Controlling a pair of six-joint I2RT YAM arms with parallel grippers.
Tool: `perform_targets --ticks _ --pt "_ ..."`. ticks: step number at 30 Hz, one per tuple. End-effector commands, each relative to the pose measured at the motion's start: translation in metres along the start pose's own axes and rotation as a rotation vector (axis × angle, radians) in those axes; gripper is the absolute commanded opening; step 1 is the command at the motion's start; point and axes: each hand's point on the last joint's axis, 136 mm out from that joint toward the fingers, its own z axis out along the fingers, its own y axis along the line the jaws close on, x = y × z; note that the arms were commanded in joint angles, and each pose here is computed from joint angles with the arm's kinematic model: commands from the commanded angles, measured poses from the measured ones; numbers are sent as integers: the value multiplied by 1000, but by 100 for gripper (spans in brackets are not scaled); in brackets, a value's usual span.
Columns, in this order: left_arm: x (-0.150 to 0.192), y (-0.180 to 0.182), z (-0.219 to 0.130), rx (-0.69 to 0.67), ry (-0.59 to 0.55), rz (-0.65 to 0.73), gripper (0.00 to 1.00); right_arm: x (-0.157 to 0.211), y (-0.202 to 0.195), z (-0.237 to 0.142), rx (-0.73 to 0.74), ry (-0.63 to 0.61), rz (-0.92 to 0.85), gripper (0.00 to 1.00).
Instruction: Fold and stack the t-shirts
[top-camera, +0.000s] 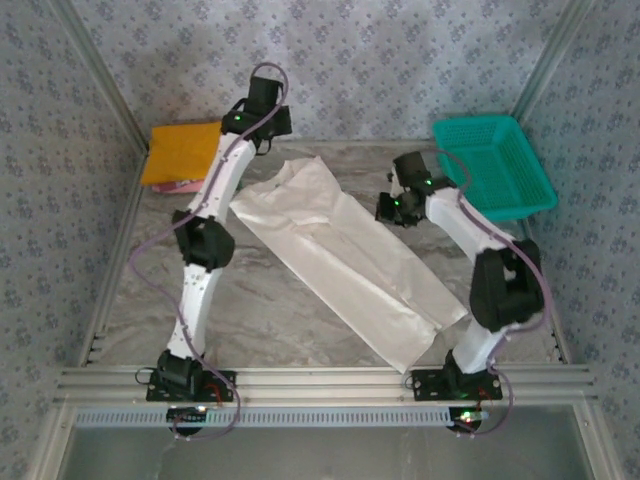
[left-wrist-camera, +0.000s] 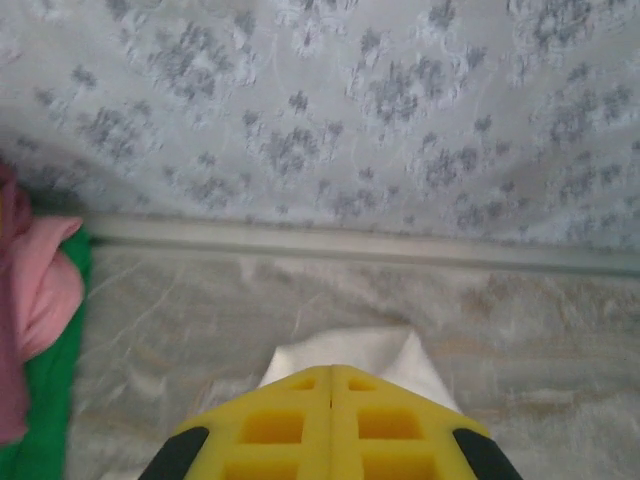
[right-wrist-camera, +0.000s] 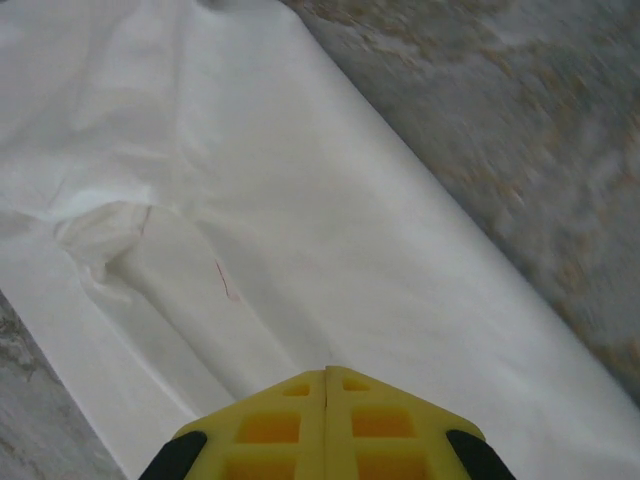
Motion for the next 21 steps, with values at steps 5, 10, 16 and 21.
perform_targets --ticks 5,10,16,21 --pt "107 90 -77 -54 60 -181 0 -15 22 33 -30 103 -129 4" --pt "176 52 -67 91 270 -118 2 -20 27 55 -50 97 -131 4" --pt "234 39 -14 46 347 -160 0 -28 16 83 53 145 -144 4" --pt "249 41 11 -23 404 -181 0 -19 11 103 75 195 -146 4"
